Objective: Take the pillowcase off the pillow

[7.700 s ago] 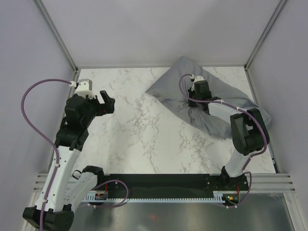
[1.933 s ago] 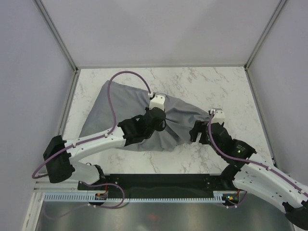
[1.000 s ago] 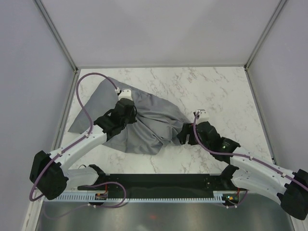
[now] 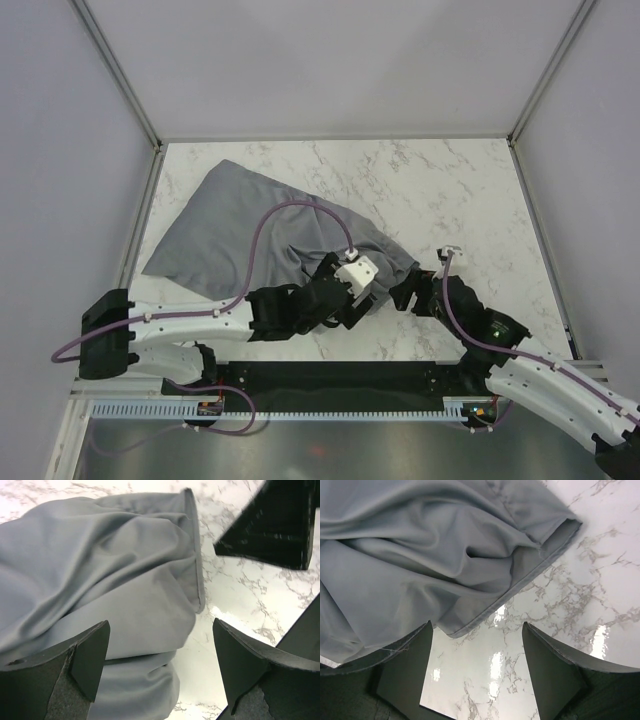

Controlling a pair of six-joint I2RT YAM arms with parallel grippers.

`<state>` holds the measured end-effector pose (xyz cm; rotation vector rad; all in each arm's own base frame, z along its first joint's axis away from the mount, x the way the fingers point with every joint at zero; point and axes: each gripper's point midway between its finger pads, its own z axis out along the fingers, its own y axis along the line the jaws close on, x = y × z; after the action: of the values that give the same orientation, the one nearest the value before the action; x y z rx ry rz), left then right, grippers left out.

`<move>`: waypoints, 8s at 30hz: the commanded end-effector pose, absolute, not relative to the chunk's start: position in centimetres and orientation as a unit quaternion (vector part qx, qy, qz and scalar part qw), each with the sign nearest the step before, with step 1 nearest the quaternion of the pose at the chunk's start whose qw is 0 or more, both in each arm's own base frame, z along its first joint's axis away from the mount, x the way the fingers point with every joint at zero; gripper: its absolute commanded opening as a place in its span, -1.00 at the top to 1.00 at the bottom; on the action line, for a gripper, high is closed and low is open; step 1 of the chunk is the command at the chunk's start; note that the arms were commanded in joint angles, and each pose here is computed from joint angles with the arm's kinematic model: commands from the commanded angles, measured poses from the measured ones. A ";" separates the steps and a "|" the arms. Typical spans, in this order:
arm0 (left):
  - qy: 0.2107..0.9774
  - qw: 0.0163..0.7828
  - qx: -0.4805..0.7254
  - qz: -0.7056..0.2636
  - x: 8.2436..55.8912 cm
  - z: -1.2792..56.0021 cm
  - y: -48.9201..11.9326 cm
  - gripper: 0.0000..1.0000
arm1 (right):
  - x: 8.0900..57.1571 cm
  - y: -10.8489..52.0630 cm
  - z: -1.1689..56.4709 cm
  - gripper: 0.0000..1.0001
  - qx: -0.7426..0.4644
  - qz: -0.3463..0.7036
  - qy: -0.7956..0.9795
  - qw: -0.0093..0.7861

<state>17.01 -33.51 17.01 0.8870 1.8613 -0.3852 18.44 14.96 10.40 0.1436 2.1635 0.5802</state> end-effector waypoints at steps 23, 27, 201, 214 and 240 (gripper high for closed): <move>0.763 0.510 0.396 0.024 21.1 12.5 -35.8 0.96 | 18.3 11.7 15.8 -0.66 0.092 0.210 0.843 0.486; 0.771 0.535 0.344 -0.016 21.9 16.9 -35.1 0.96 | 18.6 12.5 15.8 -0.66 0.070 0.214 0.846 0.483; 0.843 0.455 0.285 -0.019 21.9 21.0 -29.6 -0.97 | 43.1 25.8 10.2 1.00 -0.084 0.247 0.853 0.453; 0.865 0.448 0.214 0.073 27.1 12.8 -24.8 -0.95 | 41.5 25.4 10.9 1.00 -0.087 0.256 0.849 0.453; 0.905 0.397 0.152 0.006 28.4 10.5 -22.1 0.95 | 23.7 25.4 14.3 -0.38 -0.072 0.344 0.820 0.452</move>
<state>28.72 -21.79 9.93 0.4441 2.2973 0.0961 24.51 25.35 14.71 -0.2654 2.0190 0.7864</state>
